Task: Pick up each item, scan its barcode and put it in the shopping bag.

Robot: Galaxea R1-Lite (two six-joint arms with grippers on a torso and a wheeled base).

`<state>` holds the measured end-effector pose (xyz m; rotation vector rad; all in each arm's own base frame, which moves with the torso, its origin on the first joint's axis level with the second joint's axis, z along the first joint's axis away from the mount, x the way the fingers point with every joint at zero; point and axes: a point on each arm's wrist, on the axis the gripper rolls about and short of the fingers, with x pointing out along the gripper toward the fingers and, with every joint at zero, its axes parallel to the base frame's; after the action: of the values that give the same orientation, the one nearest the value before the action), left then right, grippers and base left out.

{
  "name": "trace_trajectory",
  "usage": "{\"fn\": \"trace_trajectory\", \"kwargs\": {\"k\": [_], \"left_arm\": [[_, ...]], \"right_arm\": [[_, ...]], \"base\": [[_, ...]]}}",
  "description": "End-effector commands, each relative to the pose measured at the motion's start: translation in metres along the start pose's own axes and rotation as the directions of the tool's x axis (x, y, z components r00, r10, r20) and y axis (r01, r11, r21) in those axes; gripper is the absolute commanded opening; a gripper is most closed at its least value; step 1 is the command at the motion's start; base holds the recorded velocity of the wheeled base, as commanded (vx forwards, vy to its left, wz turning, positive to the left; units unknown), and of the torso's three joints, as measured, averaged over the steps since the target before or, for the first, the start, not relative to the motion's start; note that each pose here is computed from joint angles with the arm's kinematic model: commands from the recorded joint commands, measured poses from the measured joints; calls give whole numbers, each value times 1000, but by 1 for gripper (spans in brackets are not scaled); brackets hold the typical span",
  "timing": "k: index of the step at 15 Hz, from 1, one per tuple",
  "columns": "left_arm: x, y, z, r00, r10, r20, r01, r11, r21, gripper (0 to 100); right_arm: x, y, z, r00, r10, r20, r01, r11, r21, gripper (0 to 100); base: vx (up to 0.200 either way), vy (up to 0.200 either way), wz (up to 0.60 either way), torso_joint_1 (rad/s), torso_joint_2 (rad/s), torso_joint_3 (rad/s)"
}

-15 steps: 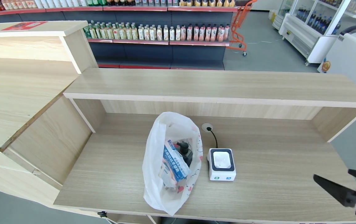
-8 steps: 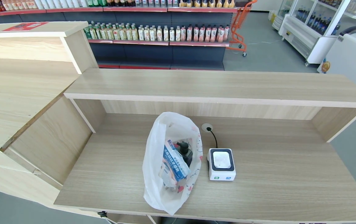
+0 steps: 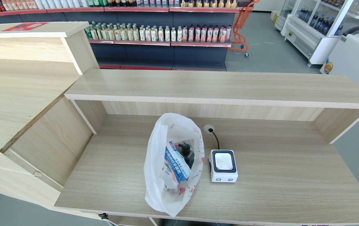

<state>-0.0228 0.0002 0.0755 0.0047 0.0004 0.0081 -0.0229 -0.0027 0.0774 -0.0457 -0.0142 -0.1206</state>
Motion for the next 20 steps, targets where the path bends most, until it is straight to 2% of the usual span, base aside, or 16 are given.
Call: {"fn": "trace_trajectory", "kwargs": {"k": [1, 4, 6, 10, 15, 17, 20], "left_arm": [[0, 0, 0, 1000, 0, 0, 0, 1000, 0, 100], [0, 0, 0, 1000, 1, 0, -1, 1000, -2, 100], [0, 0, 0, 1000, 0, 0, 0, 1000, 0, 100], [0, 0, 0, 1000, 0, 0, 0, 1000, -2, 100], [0, 0, 0, 1000, 1, 0, -1, 1000, 15, 100], [0, 0, 0, 1000, 0, 0, 0, 1000, 12, 100], [0, 0, 0, 1000, 0, 0, 0, 1000, 6, 100]], "right_arm": [[0, 0, 0, 1000, -1, -2, 1, 1000, 7, 0], [0, 0, -1, 1000, 1, -12, 0, 997, 73, 0], [-1, 0, -4, 998, 3, -56, 4, 992, 122, 0], [-1, 0, -4, 998, 3, -56, 4, 992, 128, 0], [-1, 0, -4, 998, 3, -56, 4, 992, 128, 0], [-1, 0, -4, 998, 3, -56, 4, 992, 128, 0], [-1, 0, -4, 998, 3, -56, 4, 992, 128, 0]], "base": [[0, 0, 0, 0, 0, 0], [0, 0, 0, 0, 0, 0], [0, 0, 0, 0, 0, 0], [0, 0, 0, 0, 0, 0], [0, -200, 0, 4, 3, 2], [0, -200, 0, 10, 2, -5], [0, 0, 0, 0, 0, 0]]}}
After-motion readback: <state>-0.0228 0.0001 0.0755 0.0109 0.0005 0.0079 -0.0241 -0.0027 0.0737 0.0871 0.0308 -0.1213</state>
